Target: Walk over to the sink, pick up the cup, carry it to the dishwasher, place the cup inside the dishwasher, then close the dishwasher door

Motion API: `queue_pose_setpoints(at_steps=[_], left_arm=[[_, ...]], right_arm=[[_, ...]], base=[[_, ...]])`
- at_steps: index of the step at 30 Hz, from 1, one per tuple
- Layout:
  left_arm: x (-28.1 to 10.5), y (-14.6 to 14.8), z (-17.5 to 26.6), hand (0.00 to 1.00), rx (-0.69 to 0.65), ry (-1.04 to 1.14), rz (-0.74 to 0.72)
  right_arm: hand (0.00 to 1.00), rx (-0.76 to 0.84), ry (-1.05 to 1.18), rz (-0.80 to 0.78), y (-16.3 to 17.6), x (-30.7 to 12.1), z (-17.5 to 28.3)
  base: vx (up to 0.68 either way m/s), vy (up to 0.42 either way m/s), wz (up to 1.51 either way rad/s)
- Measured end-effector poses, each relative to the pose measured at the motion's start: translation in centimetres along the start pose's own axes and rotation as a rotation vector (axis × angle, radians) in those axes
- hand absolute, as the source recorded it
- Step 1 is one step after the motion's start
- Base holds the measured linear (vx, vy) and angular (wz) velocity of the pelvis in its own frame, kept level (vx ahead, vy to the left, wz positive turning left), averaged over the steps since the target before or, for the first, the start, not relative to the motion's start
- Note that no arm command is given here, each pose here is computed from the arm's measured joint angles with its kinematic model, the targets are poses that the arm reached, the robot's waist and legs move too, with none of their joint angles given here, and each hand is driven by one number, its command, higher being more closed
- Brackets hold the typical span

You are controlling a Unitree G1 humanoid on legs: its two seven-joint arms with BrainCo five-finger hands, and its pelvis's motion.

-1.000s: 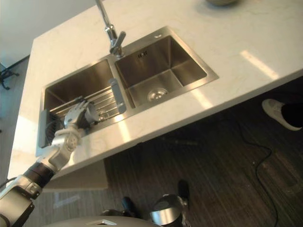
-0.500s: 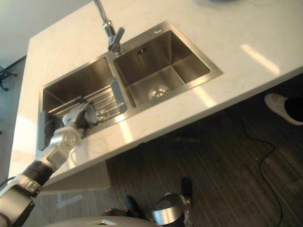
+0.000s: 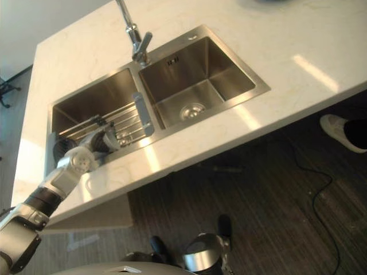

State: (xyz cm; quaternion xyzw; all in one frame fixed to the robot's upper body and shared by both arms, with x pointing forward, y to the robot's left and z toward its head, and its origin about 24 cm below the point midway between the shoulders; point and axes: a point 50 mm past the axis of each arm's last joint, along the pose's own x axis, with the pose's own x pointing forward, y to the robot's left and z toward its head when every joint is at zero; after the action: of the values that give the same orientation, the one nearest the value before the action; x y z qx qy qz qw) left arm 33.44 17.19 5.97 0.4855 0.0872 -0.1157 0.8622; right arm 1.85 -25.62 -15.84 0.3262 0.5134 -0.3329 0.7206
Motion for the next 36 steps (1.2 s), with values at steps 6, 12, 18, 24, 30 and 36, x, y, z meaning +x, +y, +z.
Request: queue_pose_setpoints(at_steps=[6, 12, 18, 24, 30, 36], left_arm=[[0.2, 0.5, 0.1, 0.0, -0.08, -0.003, -0.029], [0.2, 0.8, -0.2, 0.0, -0.155, -0.002, -0.07], [0.3, 1.4, -0.3, 0.0, -0.21, -0.002, -0.062], [0.4, 1.8, 0.0, 0.0, -0.2, -0.019, -0.076], [0.5, 1.4, 0.4, 0.0, -0.096, -0.035, -0.069], [0.4, 1.2, -0.1, 0.0, -0.042, 0.012, -0.06]], right_arm=[[0.0, -0.008, 0.0, 0.0, 0.0, 0.0, 0.0], [0.0, -0.016, 0.001, -0.001, 0.0, 0.0, 0.0], [0.0, -0.02, -0.007, 0.016, 0.7, 0.2, 0.4], [0.0, -0.015, 0.007, 0.045, 1.3, 0.3, -0.3], [0.0, -0.031, 0.015, 0.061, 1.7, 0.3, -0.5], [0.0, -0.048, 0.005, 0.082, 2.3, 0.3, -0.3]], base=[[0.0, -0.003, 0.05], [0.01, -0.005, 0.02], [-0.01, -0.005, 0.0], [-0.02, -0.003, 0.06], [0.0, -0.001, 0.01], [0.0, 0.0, 0.0]])
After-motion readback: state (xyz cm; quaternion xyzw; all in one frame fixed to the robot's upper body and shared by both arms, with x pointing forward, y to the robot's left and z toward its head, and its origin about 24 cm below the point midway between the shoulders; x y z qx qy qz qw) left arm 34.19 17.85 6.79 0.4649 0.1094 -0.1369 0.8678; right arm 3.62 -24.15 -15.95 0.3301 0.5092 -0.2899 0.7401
